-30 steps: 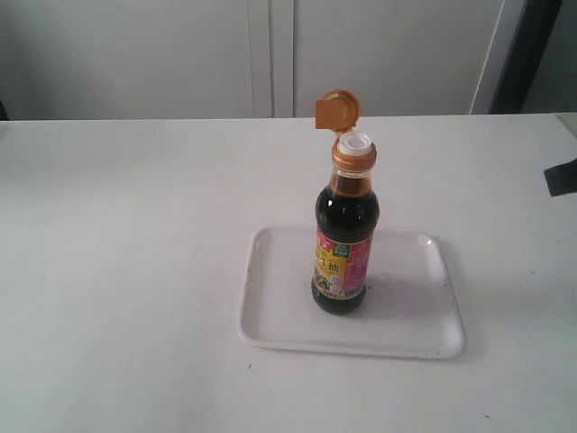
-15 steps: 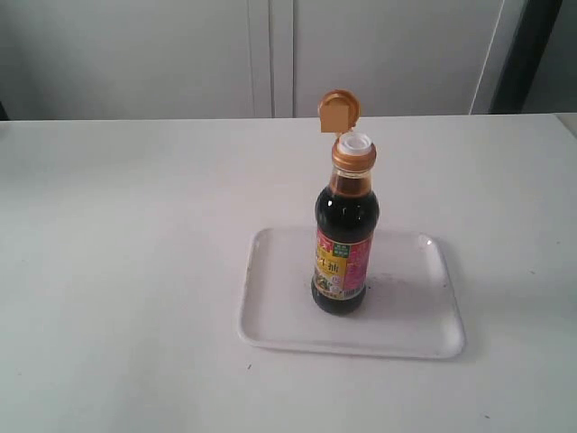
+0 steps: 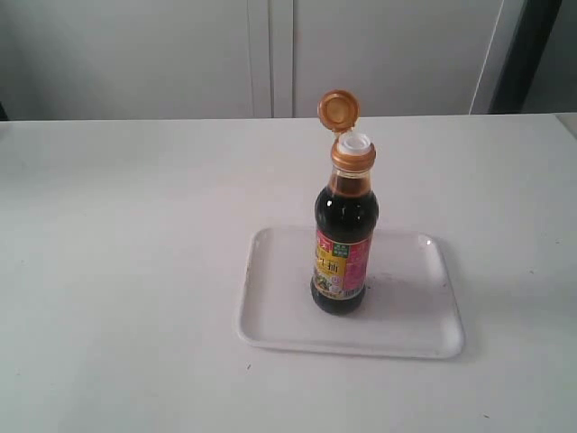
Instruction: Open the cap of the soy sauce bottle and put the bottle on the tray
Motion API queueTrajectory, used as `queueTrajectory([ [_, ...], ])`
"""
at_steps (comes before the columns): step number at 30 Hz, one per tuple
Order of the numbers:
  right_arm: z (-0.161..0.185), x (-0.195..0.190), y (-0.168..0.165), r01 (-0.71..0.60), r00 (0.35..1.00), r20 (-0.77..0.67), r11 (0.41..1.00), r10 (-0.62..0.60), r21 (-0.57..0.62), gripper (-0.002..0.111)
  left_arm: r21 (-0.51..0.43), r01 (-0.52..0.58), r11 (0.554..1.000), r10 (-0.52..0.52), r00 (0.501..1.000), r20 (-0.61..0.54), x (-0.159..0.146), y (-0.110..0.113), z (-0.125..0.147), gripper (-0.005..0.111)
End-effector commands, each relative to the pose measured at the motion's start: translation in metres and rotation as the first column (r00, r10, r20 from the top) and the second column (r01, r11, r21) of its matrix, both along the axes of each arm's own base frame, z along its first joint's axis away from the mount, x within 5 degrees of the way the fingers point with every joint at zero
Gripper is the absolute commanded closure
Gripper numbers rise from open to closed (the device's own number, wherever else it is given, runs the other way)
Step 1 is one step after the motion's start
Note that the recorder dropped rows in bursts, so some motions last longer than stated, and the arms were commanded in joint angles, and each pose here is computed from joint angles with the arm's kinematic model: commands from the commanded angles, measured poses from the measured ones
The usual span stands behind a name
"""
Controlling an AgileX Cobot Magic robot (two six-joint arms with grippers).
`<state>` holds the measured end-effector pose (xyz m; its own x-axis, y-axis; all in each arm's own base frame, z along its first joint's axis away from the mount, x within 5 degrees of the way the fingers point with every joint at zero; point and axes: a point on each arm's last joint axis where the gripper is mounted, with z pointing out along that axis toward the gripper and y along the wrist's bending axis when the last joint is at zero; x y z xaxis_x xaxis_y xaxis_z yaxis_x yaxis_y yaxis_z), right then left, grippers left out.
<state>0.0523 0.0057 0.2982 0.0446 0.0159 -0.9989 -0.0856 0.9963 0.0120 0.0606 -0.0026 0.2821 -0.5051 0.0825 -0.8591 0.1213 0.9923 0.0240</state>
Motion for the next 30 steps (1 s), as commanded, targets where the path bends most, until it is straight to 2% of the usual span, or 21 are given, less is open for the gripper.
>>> queueTrajectory([
  [1, -0.008, -0.006, 0.0, 0.002, 0.999, 0.043, 1.0, -0.002, 0.01, 0.108, -0.051, -0.009, 0.999, 0.012, 0.998, 0.064, -0.012, 0.003, -0.008, 0.107],
  [8, -0.017, -0.004, 0.0, -0.002, 1.0, 0.01, 1.0, 0.002, 0.015, 0.108, -0.086, 0.011, 0.996, 0.004, 0.984, 0.177, -0.021, 0.006, -0.003, 0.107],
  [26, -0.018, -0.004, 0.0, -0.003, 1.0, 0.002, 1.0, 0.003, 0.014, 0.108, -0.089, 0.011, 0.996, 0.004, 0.986, 0.169, -0.021, 0.005, -0.004, 0.107],
  [28, -0.018, -0.004, 0.0, -0.003, 1.0, 0.002, 1.0, 0.003, 0.014, 0.108, -0.064, 0.026, 0.998, -0.015, 0.985, 0.173, -0.021, 0.005, -0.004, 0.107],
  [30, -0.018, -0.004, 0.0, -0.003, 1.0, 0.002, 1.0, 0.003, 0.014, 0.108, 0.009, 0.105, 0.994, -0.105, 0.98, 0.171, -0.022, 0.001, -0.005, 0.107],
])
